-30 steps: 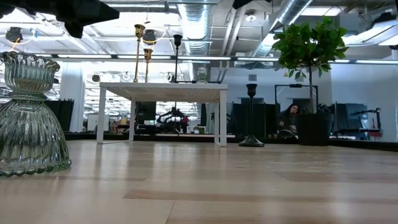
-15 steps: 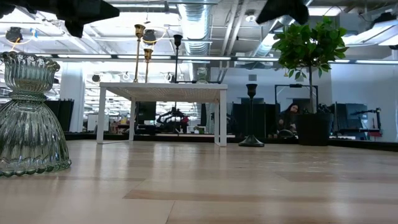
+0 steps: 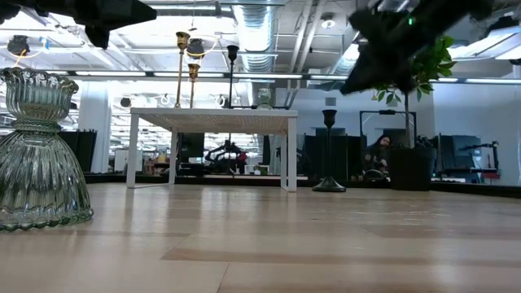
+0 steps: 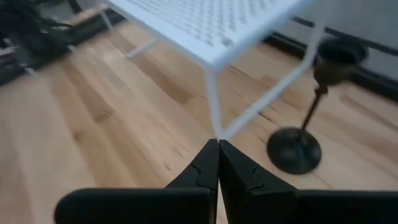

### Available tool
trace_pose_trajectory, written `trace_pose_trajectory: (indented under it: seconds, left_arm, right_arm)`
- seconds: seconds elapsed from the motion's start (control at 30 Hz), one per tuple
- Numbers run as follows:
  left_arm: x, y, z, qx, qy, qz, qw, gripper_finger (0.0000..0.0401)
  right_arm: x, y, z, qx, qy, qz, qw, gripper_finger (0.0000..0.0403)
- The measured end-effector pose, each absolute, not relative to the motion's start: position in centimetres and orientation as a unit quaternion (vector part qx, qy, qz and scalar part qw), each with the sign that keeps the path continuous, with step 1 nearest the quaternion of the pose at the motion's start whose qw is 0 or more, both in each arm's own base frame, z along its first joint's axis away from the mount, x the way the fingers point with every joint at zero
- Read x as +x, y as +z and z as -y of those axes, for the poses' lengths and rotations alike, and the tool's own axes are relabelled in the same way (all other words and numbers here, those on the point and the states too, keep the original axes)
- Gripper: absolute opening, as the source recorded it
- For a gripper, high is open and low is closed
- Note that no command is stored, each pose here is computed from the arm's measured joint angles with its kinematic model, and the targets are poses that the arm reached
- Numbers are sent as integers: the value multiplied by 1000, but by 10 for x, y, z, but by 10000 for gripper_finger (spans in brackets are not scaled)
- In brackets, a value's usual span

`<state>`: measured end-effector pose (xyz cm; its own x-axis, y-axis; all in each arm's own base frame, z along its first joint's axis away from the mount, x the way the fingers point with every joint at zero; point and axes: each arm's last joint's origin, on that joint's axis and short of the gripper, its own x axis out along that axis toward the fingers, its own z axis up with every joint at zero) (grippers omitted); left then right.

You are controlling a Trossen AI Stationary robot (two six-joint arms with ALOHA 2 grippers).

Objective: Pick & Place candle stick holders
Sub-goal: Put the black candle holder on the shelf aligned with the other black candle holder

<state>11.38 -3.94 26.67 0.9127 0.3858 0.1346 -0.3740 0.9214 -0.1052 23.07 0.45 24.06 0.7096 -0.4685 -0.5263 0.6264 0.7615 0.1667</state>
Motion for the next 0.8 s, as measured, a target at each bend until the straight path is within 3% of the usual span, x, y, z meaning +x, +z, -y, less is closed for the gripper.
trace_pose_trajectory:
  seconds: [0.3, 0.53, 0.67, 0.8]
  left_arm:
    - [114, 267, 39, -38, 198, 76, 977, 7]
    - [114, 267, 39, -38, 200, 76, 976, 5]
    - [114, 267, 39, -38, 200, 76, 976, 7]
    - [114, 267, 39, -38, 200, 76, 976, 5]
  right_arm:
    - [217, 199, 13, 201, -364, -239, 878, 0]
    - [215, 190, 32, 213, -398, -224, 864, 3]
    - [220, 186, 40, 186, -392, -235, 870, 29]
    - [230, 179, 46, 174, -358, -248, 883, 82]
